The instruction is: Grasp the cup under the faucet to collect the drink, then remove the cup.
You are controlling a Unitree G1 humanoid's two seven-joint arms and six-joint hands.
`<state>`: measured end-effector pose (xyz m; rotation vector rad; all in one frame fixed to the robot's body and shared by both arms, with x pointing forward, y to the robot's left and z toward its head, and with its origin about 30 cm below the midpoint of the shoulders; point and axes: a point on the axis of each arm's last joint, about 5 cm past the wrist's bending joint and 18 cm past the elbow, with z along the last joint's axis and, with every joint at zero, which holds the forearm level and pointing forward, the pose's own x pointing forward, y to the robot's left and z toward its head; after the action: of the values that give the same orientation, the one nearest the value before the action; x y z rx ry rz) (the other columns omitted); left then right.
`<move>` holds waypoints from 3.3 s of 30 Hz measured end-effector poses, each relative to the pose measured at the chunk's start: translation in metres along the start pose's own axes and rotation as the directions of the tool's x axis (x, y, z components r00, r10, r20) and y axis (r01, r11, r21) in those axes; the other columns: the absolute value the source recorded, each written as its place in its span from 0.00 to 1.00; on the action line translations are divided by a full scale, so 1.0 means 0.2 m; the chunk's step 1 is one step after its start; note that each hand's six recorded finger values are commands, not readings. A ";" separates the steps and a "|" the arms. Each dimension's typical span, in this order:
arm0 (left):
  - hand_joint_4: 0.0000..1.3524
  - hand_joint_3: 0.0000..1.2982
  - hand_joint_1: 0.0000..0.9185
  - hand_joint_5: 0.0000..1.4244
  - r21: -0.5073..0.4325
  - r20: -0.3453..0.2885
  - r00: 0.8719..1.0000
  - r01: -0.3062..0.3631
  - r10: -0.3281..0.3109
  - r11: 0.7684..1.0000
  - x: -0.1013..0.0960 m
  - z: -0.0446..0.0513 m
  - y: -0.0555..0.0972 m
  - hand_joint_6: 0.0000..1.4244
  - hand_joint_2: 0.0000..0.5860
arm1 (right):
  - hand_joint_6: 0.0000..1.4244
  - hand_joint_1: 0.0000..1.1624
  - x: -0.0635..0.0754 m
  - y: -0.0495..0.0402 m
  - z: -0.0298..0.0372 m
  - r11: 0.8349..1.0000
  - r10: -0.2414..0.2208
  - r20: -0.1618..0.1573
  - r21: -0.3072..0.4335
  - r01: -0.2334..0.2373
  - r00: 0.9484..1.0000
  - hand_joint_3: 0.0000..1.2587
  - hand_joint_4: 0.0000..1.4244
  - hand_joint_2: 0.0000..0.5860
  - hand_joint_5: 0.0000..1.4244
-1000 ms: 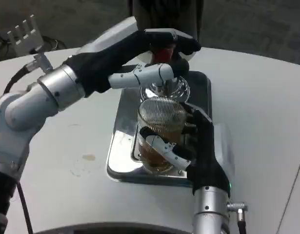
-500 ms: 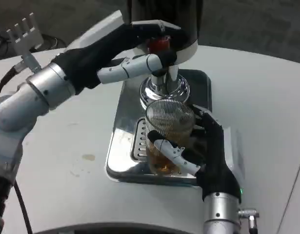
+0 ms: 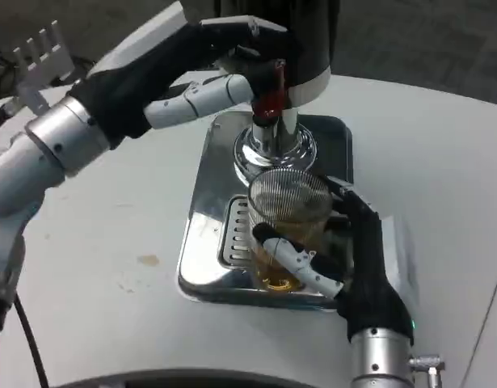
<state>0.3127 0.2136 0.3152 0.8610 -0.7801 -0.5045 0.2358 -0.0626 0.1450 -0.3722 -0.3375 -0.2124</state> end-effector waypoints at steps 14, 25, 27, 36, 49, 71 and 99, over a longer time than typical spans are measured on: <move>0.23 0.27 0.00 0.27 0.006 -0.011 0.998 -0.054 0.054 0.998 -0.08 0.001 0.05 0.29 0.25 | 0.27 0.65 -0.05 -0.060 -0.005 1.000 -0.004 0.000 0.001 0.004 1.000 0.51 0.48 0.38 0.54; 0.23 0.27 0.00 0.27 0.026 -0.068 0.992 -0.103 0.104 0.994 -0.22 0.002 0.10 0.29 0.25 | 0.27 0.65 -0.10 -0.107 0.006 1.000 0.016 0.007 -0.001 -0.016 1.000 0.52 0.49 0.38 0.56; 0.23 0.27 0.00 0.27 0.033 -0.110 0.987 -0.111 0.114 0.993 -0.29 -0.010 0.11 0.29 0.25 | 0.27 0.65 -0.11 -0.123 0.007 1.000 0.018 0.007 -0.007 -0.018 1.000 0.52 0.49 0.38 0.56; 0.23 0.27 0.00 0.27 0.019 -0.266 0.949 -0.172 0.170 0.985 -0.53 -0.042 0.08 0.29 0.25 | 0.27 0.65 -0.14 -0.160 0.016 1.000 0.022 0.007 -0.017 -0.021 1.000 0.53 0.50 0.38 0.57; 0.20 0.25 0.00 0.23 0.036 -0.451 0.889 -0.070 0.079 0.997 -0.73 -0.046 -0.08 0.26 0.25 | 0.27 0.66 -0.17 -0.209 0.055 0.999 0.032 0.041 -0.011 -0.031 0.999 0.55 0.51 0.37 0.58; 0.07 0.16 0.00 0.11 0.156 -0.455 0.886 0.177 -0.088 0.972 -0.75 0.096 -0.27 0.19 0.23 | 0.28 0.67 -0.24 -0.316 0.106 0.990 0.138 0.099 -0.055 -0.133 0.986 0.56 0.52 0.37 0.60; 0.04 0.14 0.00 0.08 0.117 -0.495 0.842 0.308 -0.213 0.944 -0.79 0.116 -0.44 0.16 0.22 | 0.30 0.68 -0.28 -0.390 0.188 0.981 0.192 0.156 -0.037 -0.189 0.969 0.58 0.54 0.35 0.63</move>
<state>0.1888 0.2592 0.1902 1.2266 -0.2540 -0.4329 0.1537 -0.1111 0.1830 -0.4415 -0.4539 0.0026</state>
